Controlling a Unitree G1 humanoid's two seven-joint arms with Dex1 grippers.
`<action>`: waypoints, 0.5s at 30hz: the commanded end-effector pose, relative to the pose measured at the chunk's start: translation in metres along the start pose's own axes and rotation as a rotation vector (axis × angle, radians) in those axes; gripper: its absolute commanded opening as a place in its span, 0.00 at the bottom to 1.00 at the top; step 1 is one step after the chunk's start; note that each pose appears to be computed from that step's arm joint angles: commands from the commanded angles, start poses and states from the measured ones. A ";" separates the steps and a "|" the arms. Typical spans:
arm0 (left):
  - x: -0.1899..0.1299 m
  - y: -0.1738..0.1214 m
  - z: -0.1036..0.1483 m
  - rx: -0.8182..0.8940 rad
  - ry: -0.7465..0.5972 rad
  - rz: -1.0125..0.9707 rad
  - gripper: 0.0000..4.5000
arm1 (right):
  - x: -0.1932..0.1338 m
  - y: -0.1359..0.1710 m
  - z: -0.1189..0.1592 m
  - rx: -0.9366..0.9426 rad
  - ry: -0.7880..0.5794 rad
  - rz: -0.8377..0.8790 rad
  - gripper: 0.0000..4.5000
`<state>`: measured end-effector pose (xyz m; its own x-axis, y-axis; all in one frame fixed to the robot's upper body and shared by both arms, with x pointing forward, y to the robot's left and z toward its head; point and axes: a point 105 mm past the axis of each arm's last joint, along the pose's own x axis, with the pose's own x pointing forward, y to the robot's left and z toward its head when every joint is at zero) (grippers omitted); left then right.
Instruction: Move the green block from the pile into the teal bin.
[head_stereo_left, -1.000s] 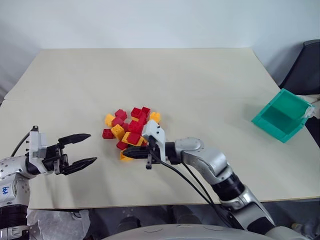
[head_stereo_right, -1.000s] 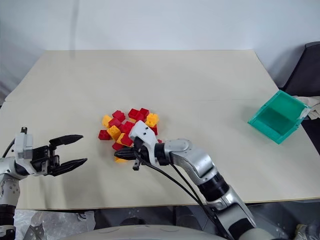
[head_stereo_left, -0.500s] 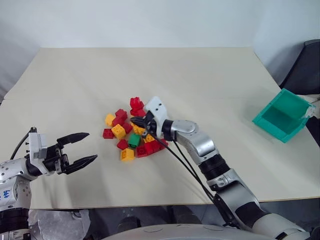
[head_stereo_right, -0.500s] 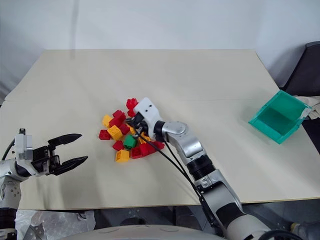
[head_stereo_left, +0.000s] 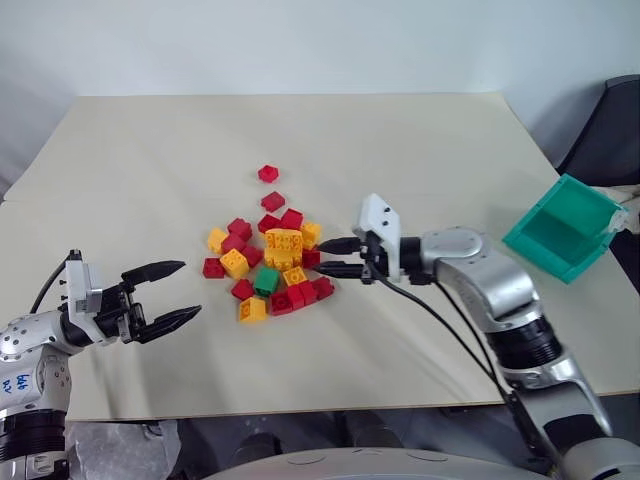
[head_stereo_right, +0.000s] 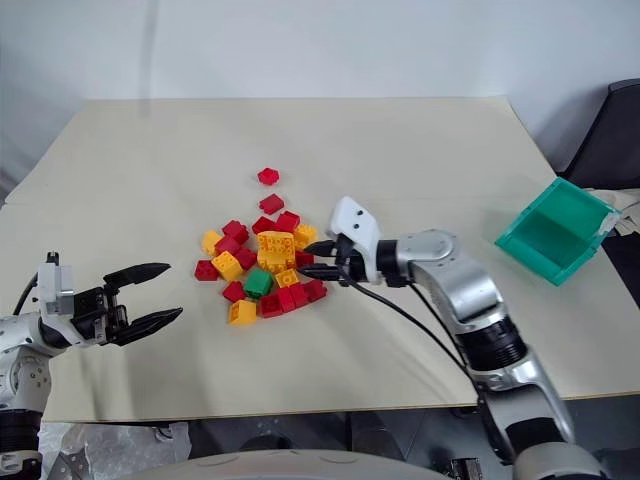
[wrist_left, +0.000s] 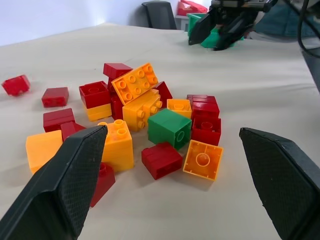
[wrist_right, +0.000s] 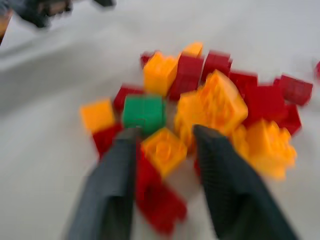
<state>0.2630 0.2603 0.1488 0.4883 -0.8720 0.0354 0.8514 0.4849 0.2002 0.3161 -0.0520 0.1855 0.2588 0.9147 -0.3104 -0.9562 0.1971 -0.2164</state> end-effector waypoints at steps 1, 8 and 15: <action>-0.002 0.002 0.007 0.028 -0.013 -0.002 1.00 | -0.012 0.010 0.003 -0.062 0.080 0.063 0.73; -0.003 0.001 0.008 0.025 -0.010 -0.006 1.00 | -0.011 0.014 0.017 -0.100 0.131 0.070 0.99; -0.002 0.001 0.009 0.028 -0.013 -0.010 1.00 | 0.027 0.015 0.026 -0.031 0.232 0.018 0.99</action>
<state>0.2621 0.2601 0.1489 0.4804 -0.8764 0.0342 0.8560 0.4770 0.1991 0.3064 -0.0246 0.1935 0.2505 0.8247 -0.5070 -0.9635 0.1612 -0.2139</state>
